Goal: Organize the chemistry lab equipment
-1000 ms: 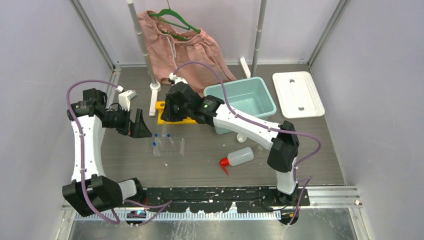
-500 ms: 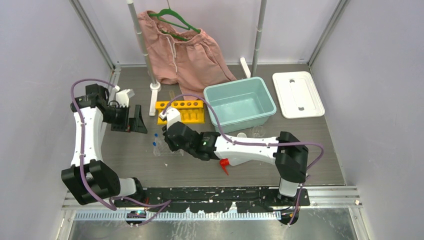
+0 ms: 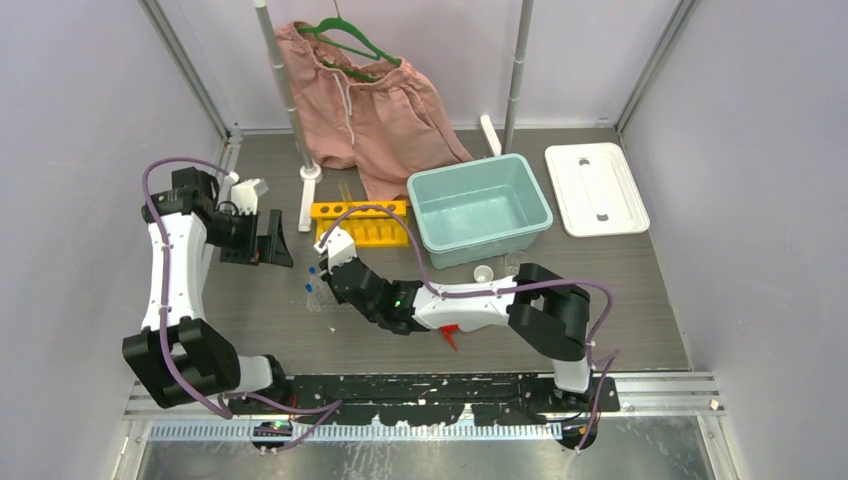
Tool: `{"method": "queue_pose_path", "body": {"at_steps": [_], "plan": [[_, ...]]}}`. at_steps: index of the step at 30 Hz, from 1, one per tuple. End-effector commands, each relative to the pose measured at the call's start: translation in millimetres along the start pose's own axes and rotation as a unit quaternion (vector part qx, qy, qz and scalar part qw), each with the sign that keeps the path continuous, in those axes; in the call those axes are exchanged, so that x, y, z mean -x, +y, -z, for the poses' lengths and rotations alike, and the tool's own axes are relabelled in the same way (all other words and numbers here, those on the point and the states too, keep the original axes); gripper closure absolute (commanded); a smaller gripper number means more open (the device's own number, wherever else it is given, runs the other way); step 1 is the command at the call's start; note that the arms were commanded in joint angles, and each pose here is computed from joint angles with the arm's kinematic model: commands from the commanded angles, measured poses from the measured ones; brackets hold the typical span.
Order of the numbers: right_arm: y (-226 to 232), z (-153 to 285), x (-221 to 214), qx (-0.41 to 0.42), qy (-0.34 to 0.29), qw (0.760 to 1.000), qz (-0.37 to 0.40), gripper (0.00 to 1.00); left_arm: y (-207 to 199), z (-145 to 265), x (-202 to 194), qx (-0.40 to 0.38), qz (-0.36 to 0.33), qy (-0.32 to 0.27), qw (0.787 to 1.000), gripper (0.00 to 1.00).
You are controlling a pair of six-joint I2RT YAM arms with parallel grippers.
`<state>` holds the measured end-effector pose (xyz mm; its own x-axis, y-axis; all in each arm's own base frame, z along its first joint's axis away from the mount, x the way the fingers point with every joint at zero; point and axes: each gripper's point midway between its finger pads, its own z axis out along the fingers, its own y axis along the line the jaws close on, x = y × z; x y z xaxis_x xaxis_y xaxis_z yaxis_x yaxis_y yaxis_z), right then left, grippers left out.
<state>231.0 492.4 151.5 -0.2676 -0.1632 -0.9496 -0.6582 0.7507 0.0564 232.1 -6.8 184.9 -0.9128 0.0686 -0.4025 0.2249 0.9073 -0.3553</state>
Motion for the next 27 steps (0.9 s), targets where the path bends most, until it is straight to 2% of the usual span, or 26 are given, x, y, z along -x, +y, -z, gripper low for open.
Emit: {"method": "queue_pose_path", "body": {"at_steps": [1, 18, 27], "plan": [[9.5, -3.5, 31.7, 0.002, -0.060, 0.998, -0.020, 0.99, 0.7, 5.3, 12.7, 0.005, -0.009, -0.020, 1.000, 0.01], [-4.2, 4.4, -2.0, -0.016, -0.036, 0.999, -0.013, 0.99, 0.4, 4.5, 12.5, 0.003, -0.008, -0.019, 1.000, 0.02], [-10.8, 3.4, -2.6, -0.033, -0.046, 0.998, -0.001, 0.99, -0.3, 5.1, 11.7, 0.003, -0.010, -0.020, 1.000, 0.02]]}}
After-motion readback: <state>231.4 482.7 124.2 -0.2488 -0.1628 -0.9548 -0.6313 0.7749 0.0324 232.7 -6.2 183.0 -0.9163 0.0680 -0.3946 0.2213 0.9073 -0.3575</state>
